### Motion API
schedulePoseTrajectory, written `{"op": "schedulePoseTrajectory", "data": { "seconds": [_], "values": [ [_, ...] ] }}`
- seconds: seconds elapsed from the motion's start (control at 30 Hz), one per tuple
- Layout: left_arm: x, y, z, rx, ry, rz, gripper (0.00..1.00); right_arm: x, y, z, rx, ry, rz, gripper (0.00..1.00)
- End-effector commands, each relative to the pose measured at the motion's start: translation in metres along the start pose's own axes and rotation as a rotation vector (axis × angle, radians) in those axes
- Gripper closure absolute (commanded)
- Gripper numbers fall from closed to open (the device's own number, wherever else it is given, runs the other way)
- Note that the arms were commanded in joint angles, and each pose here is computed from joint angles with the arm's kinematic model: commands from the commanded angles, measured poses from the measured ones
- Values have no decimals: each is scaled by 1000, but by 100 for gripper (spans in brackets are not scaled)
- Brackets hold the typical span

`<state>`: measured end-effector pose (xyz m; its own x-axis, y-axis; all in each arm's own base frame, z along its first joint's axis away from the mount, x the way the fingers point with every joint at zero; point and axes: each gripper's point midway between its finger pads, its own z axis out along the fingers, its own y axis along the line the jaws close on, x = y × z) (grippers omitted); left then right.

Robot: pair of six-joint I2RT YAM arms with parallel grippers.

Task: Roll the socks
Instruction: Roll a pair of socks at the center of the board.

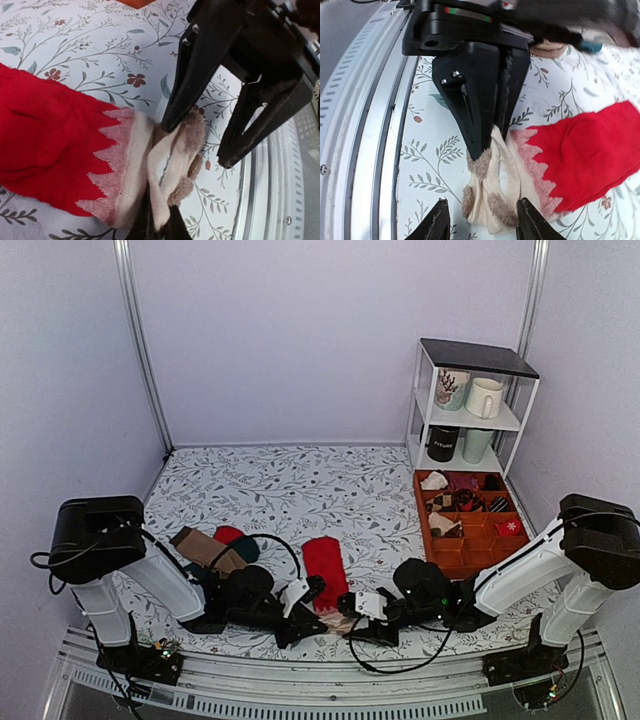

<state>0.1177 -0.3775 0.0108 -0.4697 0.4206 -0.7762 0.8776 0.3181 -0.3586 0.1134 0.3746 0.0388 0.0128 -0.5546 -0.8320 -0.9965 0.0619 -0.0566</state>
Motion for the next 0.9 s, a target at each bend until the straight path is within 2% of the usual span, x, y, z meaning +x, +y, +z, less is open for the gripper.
{"op": "schedulePoseTrajectory", "data": {
  "seconds": [0.0, 0.17, 0.63, 0.7, 0.77, 0.87],
  "values": [
    [82, 18, -9, -51, 268, -113, 100, -15, -11, 2, 135, -18, -192, 54],
    [83, 17, -9, -50, 272, -111, 100, -17, 3, 3, 113, -9, -251, 54],
    [86, 16, -7, -38, 285, -116, 100, 14, 5, 25, 91, 122, -222, 62],
    [87, 17, -7, -38, 288, -119, 100, 21, 7, 28, 75, 147, -203, 67],
    [87, 16, -6, -35, 288, -121, 100, 28, 8, 31, 66, 183, -179, 77],
    [83, 20, -7, -59, 274, -114, 100, 40, 9, 35, 61, 245, -112, 86]
  ]
}}
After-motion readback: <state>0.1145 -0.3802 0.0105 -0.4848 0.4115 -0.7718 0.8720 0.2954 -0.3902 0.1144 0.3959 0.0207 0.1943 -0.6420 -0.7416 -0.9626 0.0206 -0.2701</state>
